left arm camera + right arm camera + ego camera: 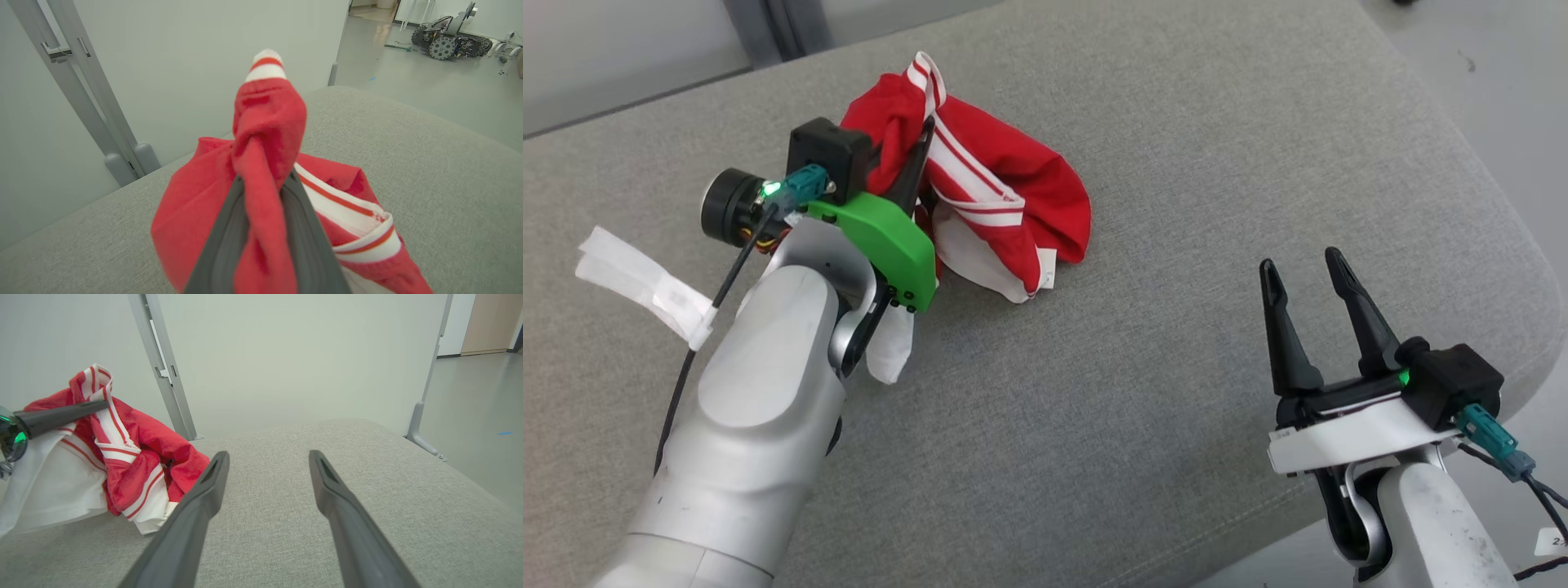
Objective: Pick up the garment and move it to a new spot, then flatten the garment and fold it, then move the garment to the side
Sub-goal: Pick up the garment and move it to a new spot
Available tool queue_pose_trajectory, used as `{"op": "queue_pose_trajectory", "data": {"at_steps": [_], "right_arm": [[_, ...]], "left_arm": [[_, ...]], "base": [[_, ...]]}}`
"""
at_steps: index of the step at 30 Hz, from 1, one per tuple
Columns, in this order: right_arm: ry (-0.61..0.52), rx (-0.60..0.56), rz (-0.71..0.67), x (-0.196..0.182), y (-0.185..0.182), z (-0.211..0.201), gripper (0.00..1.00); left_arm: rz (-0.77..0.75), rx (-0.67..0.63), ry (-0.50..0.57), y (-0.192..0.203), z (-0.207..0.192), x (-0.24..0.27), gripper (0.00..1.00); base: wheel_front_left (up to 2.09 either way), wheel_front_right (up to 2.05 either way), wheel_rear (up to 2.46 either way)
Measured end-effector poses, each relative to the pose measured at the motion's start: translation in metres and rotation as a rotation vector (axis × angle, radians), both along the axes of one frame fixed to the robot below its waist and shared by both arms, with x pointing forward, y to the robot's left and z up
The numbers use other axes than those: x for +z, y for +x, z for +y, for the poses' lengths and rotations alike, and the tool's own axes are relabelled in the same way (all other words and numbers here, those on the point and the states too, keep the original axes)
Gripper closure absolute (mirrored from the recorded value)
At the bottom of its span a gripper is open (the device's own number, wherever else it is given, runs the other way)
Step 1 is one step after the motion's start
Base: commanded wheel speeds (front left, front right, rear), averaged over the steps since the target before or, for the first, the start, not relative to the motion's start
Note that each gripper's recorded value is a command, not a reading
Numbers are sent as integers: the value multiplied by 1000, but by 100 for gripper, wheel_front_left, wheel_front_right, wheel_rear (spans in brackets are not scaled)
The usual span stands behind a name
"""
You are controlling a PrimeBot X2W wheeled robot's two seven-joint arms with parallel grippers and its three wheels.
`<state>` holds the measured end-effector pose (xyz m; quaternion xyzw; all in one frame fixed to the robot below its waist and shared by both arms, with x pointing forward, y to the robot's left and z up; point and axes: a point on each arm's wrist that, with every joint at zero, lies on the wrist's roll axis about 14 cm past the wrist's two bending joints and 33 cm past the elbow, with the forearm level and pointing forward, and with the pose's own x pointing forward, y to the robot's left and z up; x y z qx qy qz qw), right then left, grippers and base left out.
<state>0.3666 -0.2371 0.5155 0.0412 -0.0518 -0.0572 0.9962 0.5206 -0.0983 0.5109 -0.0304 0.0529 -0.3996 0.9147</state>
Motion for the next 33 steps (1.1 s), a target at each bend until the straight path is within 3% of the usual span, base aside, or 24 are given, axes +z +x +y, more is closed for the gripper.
{"op": "queue_pose_trajectory", "data": {"at_steps": [3,5,6,14,19,33], "right_arm": [[3,8,21,-8,14,1,0],[3,14,47,-17,21,2,0],[3,16,63,-23,23,3,0],[-17,50,111,-41,29,13,0],[-23,48,103,-36,17,15,0],[-22,158,21,-11,-9,53,0]], "left_arm": [[41,5,39,7,3,-44,100],[62,5,47,11,2,-64,58],[65,3,45,12,1,-72,0],[74,17,-21,3,2,-80,0],[12,102,-123,-8,17,-43,0],[-157,531,-92,-99,170,3,0]], "base": [[0,0,0],[0,0,0],[0,0,0],[0,0,0],[0,0,0],[0,0,0]]}}
